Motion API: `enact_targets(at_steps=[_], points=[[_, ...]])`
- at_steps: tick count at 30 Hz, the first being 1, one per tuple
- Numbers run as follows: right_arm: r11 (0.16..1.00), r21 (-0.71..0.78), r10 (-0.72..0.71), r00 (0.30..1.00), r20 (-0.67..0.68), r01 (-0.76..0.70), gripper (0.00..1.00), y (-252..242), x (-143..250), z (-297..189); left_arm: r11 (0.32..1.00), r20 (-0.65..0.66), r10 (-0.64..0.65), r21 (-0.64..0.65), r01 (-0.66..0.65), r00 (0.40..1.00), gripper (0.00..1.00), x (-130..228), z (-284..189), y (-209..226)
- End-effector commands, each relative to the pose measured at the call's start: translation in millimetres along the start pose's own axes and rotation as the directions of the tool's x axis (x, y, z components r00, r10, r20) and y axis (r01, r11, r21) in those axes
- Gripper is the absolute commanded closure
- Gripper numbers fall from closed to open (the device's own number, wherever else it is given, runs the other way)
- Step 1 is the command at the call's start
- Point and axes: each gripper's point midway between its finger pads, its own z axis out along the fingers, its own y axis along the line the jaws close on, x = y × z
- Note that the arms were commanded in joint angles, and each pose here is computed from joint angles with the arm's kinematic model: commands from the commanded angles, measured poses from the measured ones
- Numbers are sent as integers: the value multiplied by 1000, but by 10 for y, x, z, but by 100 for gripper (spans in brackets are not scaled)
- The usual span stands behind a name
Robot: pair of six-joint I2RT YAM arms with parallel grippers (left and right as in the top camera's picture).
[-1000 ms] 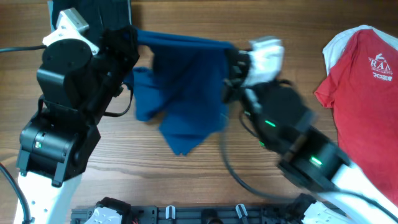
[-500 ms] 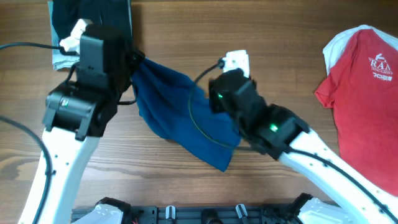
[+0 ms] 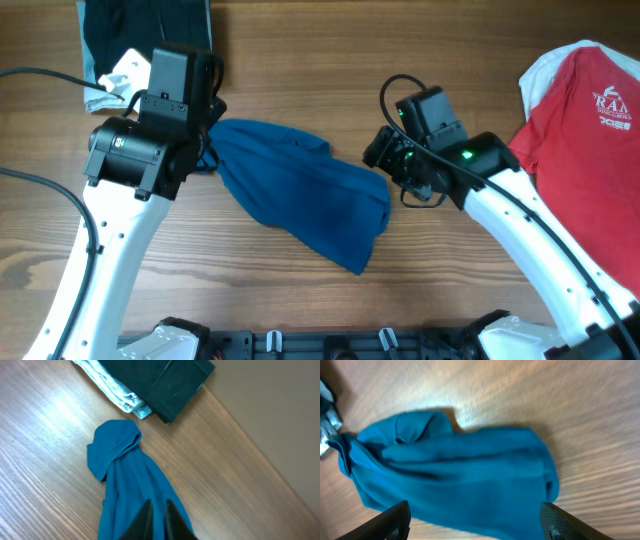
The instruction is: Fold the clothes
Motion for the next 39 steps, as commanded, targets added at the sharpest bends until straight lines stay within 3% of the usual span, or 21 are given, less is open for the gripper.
enact_targets(at_steps=[1, 5, 7, 8, 14, 19, 25, 28, 31, 35, 39], points=[[993, 35, 117, 985, -126, -113, 16, -14, 262, 215, 998, 5, 21, -55, -21, 1000, 77, -21, 29, 89], [932, 185, 342, 927, -154, -313, 15, -243, 410, 428, 987, -75, 70, -138, -79, 995, 44, 172, 223, 184], [883, 227, 445, 885, -136, -410, 14, -314, 446, 483, 976, -163, 152, -132, -174, 975, 21, 344, 362, 150], [850, 241, 505, 855, -120, -468, 12, -338, 458, 497, 970, -207, 171, -136, -202, 963, 16, 442, 458, 139], [800, 203, 588, 805, -78, -565, 9, -265, 363, 600, 954, -275, 183, -180, -238, 944, 10, 629, 721, 155], [765, 286, 611, 791, -39, -577, 10, -426, 366, 920, 952, -281, 185, -188, -243, 942, 7, 648, 752, 163], [777, 295, 575, 818, 26, -556, 22, -522, 254, 1025, 951, -283, 186, -190, -245, 941, 7, 650, 749, 170], [782, 279, 567, 822, 53, -557, 34, -518, 191, 1036, 951, -283, 186, -190, -245, 941, 7, 651, 749, 170], [785, 270, 565, 823, 59, -558, 56, -506, 170, 1043, 951, -283, 186, -190, -245, 941, 7, 651, 749, 170], [783, 275, 566, 823, 59, -558, 60, -516, 171, 1084, 953, -296, 183, -181, -243, 938, 6, 677, 745, 159], [779, 287, 554, 826, 100, -557, 96, -583, 117, 1132, 965, -367, 166, -129, -227, 915, 4, 821, 718, 90]])
